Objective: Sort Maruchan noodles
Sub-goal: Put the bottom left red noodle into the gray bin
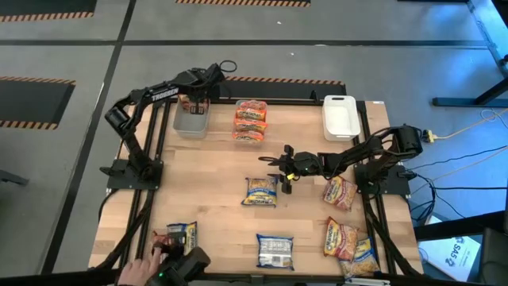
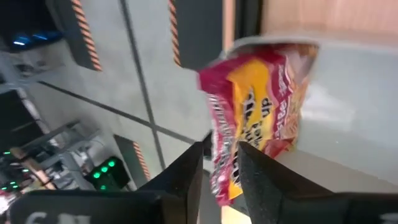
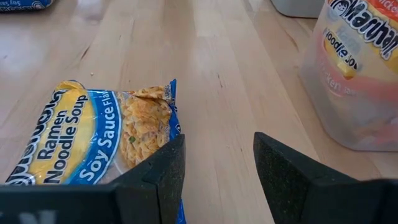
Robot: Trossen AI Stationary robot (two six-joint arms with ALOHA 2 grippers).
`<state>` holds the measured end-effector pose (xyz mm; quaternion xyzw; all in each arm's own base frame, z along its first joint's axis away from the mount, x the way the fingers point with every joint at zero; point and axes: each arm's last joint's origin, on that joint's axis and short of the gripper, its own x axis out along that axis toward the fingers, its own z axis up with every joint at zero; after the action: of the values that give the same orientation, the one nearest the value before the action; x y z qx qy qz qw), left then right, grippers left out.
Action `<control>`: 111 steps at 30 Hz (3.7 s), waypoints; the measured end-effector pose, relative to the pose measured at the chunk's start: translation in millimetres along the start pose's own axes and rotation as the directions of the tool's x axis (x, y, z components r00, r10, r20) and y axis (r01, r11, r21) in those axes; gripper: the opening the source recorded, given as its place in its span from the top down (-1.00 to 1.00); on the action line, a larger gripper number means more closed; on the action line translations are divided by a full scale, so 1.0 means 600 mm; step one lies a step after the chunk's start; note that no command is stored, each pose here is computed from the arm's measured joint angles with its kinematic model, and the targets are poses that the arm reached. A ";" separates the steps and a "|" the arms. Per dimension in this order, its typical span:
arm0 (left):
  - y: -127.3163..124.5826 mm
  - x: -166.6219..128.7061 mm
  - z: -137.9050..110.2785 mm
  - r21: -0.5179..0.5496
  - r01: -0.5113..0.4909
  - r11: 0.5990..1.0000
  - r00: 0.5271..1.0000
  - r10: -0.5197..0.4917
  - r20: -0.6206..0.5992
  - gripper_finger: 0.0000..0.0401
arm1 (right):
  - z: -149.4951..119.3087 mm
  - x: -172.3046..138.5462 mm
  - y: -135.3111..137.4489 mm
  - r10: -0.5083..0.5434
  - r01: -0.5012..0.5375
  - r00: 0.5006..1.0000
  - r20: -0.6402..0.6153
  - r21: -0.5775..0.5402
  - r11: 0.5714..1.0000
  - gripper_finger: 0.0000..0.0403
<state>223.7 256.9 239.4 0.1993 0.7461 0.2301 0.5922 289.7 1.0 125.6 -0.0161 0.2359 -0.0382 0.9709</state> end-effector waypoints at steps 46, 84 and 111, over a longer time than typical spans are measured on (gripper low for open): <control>-0.467 -0.366 0.000 0.083 0.625 0.776 0.184 -0.250 0.951 0.65 | 0.029 -0.017 0.116 0.220 -0.228 0.969 0.111 0.069 0.971 0.12; -0.565 -0.369 0.012 0.128 0.697 0.705 0.170 -0.337 0.926 0.20 | 0.045 -0.020 0.141 0.231 -0.237 0.964 0.131 0.027 0.971 0.12; -0.572 -0.384 -0.129 -0.100 0.941 0.323 0.292 -0.623 0.725 0.26 | 0.044 -0.020 0.140 0.231 -0.235 0.965 0.124 0.019 0.972 0.12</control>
<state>190.2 -162.4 237.9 -0.3247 0.4311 0.0096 0.8418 297.0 86.3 150.3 0.0259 0.1762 0.0733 0.9813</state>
